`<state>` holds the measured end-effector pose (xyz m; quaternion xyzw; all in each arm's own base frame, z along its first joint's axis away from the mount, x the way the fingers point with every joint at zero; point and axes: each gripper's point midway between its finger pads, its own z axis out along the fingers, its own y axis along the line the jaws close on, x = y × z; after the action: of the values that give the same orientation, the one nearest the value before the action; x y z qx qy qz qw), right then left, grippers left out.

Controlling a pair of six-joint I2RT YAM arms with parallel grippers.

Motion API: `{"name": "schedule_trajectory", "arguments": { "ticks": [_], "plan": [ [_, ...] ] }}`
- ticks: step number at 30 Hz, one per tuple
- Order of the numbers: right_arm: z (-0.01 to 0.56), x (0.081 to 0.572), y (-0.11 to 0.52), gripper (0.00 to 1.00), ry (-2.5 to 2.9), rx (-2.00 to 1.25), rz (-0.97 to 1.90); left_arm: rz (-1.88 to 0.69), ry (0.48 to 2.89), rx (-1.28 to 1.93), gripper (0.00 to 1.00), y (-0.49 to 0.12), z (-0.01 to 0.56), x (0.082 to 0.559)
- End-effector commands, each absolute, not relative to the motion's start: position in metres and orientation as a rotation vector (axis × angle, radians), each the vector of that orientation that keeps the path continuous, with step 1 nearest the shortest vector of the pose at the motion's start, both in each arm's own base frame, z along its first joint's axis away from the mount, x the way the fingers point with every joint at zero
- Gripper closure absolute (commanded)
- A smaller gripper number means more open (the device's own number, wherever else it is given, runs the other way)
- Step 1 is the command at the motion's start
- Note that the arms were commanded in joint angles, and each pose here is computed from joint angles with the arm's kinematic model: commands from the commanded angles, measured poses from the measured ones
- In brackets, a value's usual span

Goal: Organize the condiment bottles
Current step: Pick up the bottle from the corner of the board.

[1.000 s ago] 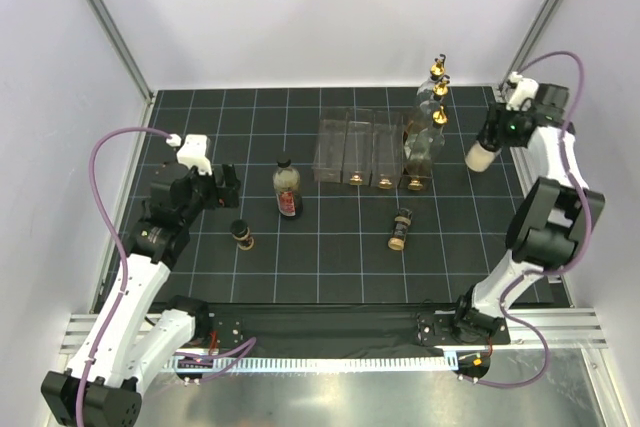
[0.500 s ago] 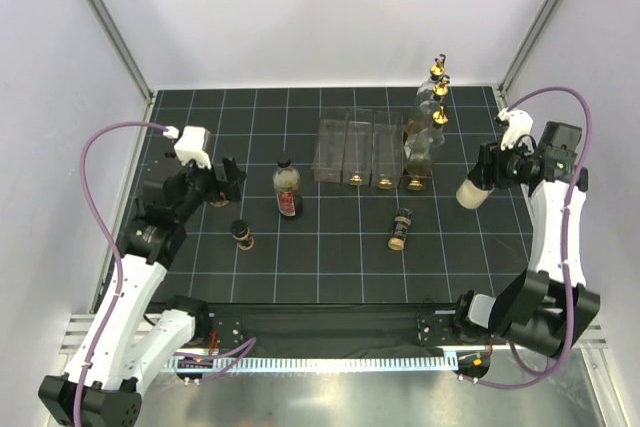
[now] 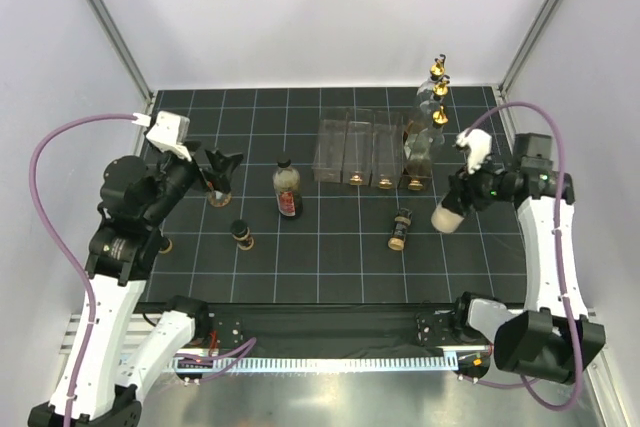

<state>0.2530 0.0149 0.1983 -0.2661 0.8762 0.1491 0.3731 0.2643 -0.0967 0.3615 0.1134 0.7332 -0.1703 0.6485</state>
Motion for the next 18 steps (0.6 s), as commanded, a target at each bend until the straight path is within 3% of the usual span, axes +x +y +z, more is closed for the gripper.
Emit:
{"name": "schedule_trajectory", "arguments": {
  "ticks": [1,11,18],
  "plan": [
    [0.214,0.248,0.055,0.96,2.133,-0.818,0.435,-0.542,1.628,0.337,0.00,-0.120,0.381,0.247],
    [0.234,0.251,0.147,0.96,2.022,-1.015,0.683,-0.827,1.713,0.385,0.00,-0.168,0.374,0.245],
    [0.249,0.280,0.179,0.96,2.022,-0.911,0.770,-0.805,1.735,0.543,0.00,-0.222,0.360,0.236]
  ]
}}
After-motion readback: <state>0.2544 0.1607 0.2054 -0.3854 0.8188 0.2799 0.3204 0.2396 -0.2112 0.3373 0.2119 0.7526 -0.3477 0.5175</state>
